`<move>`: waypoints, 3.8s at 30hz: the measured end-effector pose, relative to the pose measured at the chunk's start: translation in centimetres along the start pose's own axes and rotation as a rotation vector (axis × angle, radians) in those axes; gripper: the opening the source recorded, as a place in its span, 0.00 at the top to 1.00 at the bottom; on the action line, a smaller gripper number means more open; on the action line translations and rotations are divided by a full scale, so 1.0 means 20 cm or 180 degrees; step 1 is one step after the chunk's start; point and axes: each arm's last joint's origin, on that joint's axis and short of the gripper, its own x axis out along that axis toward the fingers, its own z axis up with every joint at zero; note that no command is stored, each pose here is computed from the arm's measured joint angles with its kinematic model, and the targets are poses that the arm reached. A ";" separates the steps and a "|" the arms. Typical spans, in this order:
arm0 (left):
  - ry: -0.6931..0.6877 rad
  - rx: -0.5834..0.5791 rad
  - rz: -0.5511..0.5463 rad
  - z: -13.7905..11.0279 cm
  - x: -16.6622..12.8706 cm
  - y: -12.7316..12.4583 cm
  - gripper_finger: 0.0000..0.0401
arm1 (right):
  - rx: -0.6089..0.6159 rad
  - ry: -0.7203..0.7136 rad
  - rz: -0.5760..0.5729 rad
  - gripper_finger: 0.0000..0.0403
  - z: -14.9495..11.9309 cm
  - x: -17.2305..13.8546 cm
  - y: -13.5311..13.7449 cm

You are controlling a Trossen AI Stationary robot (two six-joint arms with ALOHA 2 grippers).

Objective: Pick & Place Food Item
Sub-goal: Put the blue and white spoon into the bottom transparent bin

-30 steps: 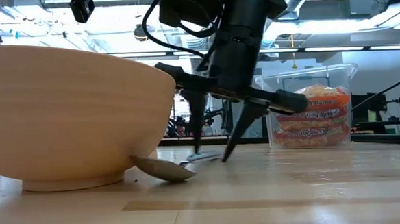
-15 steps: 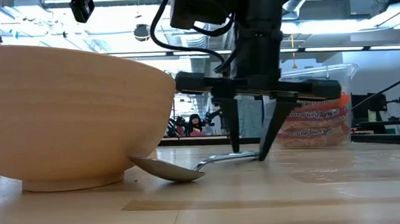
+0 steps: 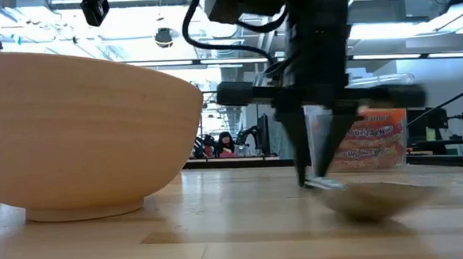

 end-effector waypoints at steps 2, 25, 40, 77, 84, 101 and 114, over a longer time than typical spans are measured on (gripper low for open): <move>0.0000 0.0000 -0.0001 0.00 0.00 0.00 0.58 | -0.0049 -0.0068 -0.0081 0.92 -0.03 -0.03 -0.02; 0.0265 -0.0300 0.0357 -0.14 0.15 0.00 0.58 | -0.1226 -0.1711 0.1156 0.92 0.00 -1.03 0.03; -0.0132 -0.0758 -0.0028 -0.29 0.46 -0.11 0.40 | -0.1680 -0.1960 0.1605 0.92 0.31 -1.19 0.17; -0.0425 -0.0688 -0.0797 -0.16 0.51 -0.07 0.93 | -0.2653 -0.1661 0.2107 0.89 0.38 -1.28 0.23; -0.0413 -0.0565 -0.0756 -0.16 0.51 -0.08 0.93 | -0.2544 -0.1656 0.2119 0.69 0.36 -1.29 0.21; -0.0183 -0.0233 -0.0467 -0.13 0.45 -0.04 0.93 | -0.1874 -0.1735 0.1601 0.57 0.32 -1.48 -0.23; 0.0079 0.0383 0.0103 0.24 0.23 0.00 0.93 | -0.1669 -0.1523 0.1404 0.61 0.18 -1.36 -0.28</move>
